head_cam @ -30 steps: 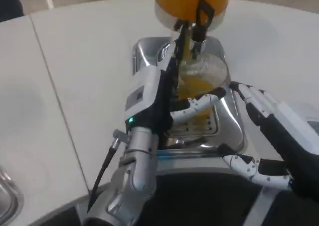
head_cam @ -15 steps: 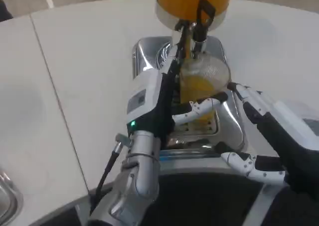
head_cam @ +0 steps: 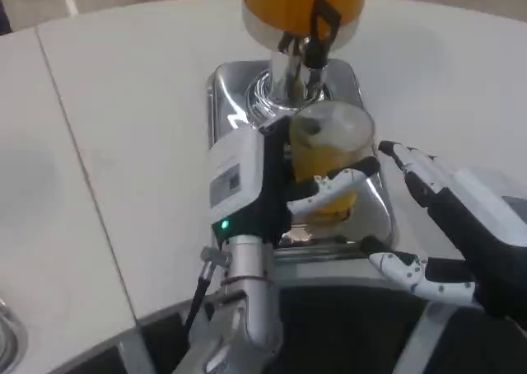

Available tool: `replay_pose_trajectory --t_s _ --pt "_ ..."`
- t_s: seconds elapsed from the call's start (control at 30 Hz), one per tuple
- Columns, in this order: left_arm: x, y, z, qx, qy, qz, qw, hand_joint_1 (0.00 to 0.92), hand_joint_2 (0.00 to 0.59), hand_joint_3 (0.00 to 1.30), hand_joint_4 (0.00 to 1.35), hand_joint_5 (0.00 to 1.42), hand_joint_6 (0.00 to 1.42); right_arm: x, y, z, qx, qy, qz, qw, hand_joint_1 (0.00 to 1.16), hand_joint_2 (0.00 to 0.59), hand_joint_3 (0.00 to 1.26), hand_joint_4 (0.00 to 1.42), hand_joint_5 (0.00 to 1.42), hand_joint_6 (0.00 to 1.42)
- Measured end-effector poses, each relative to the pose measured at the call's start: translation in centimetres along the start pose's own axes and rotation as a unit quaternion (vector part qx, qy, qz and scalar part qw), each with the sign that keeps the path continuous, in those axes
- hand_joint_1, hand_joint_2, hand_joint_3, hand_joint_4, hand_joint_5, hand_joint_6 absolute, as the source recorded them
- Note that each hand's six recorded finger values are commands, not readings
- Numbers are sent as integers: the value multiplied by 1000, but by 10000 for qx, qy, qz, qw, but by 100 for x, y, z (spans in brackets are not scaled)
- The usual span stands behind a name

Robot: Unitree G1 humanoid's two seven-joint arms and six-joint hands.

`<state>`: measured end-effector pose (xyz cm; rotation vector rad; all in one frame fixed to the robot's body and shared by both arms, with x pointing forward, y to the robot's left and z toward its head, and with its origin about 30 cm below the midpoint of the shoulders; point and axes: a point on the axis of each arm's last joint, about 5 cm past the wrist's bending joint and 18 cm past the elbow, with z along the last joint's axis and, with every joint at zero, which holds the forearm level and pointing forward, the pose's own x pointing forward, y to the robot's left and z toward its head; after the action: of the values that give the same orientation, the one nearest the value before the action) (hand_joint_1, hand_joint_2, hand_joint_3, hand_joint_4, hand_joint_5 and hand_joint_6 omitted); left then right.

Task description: Grasp the cup under the faucet to collect the drink, then remove the cup.

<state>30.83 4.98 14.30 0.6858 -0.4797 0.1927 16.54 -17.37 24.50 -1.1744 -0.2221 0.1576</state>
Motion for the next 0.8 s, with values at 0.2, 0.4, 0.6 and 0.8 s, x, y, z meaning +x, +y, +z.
replay_pose_trajectory --t_s 0.2,0.4,0.6,0.8 --pt "-19 -2 -43 -210 145 197 9995 531 70 1024 1073 1424 1424 21 6 19 6 -60 27 10000 461 428 0 0 0 128" --pt "-20 5 -70 -297 157 223 9992 549 63 1040 1060 1424 1424 30 4 15 18 -50 35 10000 466 428 0 0 0 128" --pt "-21 16 -89 -327 115 227 9991 558 59 1051 1059 1424 1424 63 5 3 39 -48 71 10000 474 432 0 0 0 128" --pt "-9 58 -129 -330 78 279 9990 561 59 1065 1055 1424 1424 79 13 -6 42 -34 26 10000 479 432 0 0 0 128"
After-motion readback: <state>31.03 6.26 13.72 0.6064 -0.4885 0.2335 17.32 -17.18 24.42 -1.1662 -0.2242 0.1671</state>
